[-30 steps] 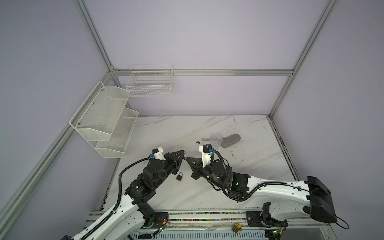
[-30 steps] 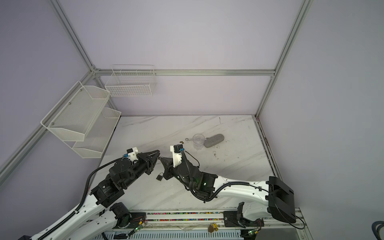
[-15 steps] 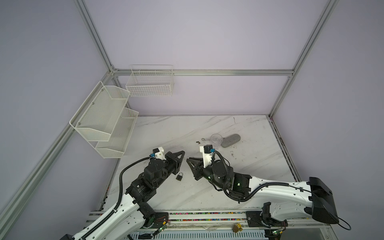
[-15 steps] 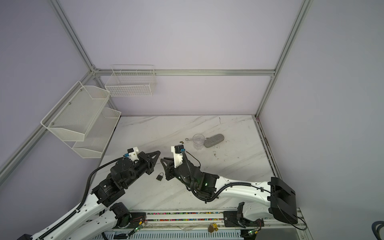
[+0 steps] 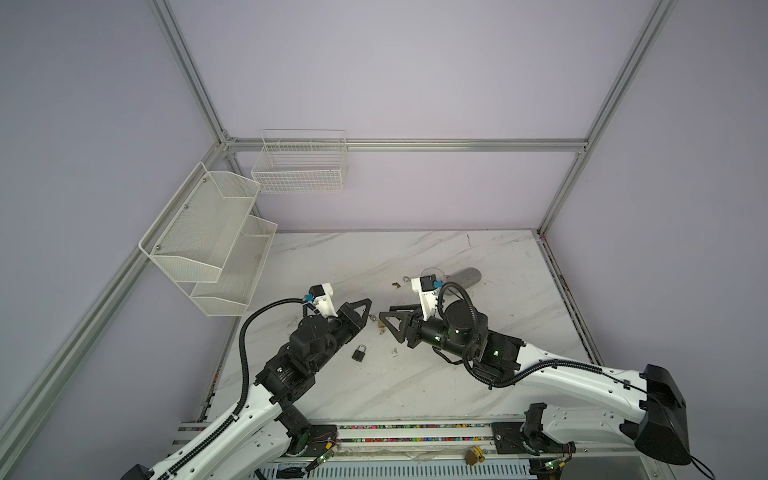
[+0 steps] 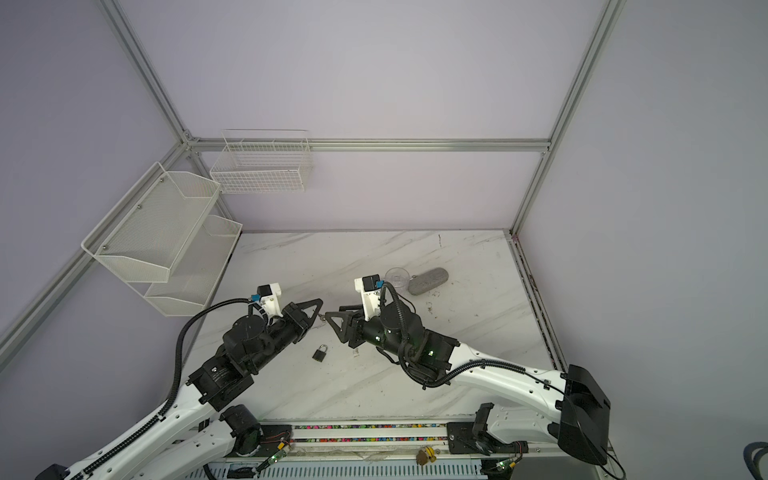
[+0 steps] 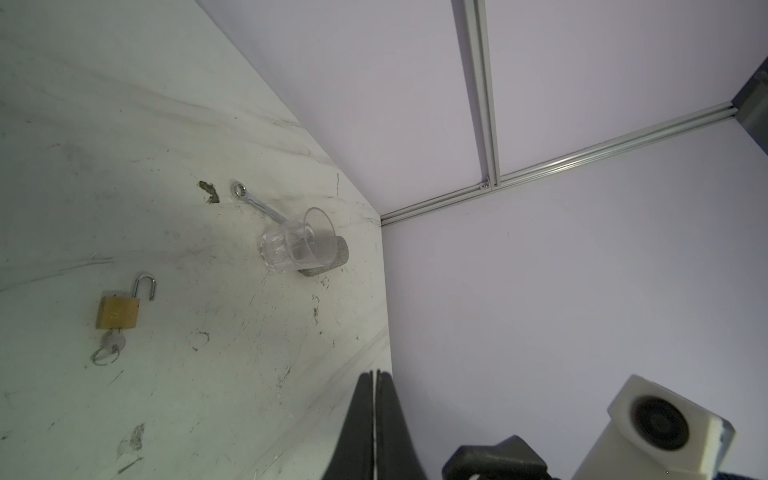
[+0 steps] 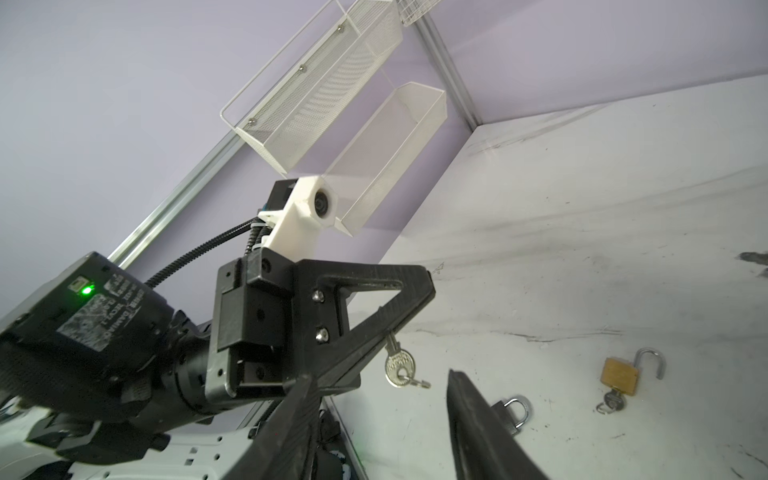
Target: Unlock with the key
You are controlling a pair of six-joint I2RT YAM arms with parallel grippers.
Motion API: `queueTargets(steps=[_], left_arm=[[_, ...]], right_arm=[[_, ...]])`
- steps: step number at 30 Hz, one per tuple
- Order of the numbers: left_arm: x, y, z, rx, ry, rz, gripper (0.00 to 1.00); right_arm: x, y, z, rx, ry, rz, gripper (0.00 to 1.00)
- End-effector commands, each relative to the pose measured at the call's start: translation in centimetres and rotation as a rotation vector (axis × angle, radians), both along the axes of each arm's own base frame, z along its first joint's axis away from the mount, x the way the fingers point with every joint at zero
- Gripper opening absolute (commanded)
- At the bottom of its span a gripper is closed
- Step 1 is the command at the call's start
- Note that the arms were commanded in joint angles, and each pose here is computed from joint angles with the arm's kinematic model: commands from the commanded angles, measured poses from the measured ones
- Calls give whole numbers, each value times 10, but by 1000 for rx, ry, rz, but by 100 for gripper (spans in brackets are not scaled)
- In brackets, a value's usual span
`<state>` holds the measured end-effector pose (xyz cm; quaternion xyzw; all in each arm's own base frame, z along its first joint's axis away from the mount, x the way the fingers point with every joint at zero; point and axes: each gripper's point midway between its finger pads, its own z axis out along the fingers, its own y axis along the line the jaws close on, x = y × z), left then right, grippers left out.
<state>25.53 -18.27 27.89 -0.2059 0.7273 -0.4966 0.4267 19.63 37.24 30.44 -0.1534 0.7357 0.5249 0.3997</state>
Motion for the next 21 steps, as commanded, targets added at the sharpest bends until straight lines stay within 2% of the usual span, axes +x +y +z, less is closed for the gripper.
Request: queueTargets(steps=[1, 3, 10, 17, 21], left_arm=[[-1, -12, 5, 49, -143, -78, 0], [-1, -15, 7, 57, -172, -93, 0], [-1, -24, 14, 58, -236, -135, 0], [2, -24, 11, 48, -249, -123, 0], [4, -22, 8, 53, -244, -111, 0]], right_arm=[[-15, 3, 7, 47, 96, 154, 52], [-10, -1, 3, 55, 117, 164, 49], [5, 2, -11, 48, 178, 184, 47], [5, 8, -11, 106, 202, 243, 44], [8, 8, -17, 97, 208, 234, 41]])
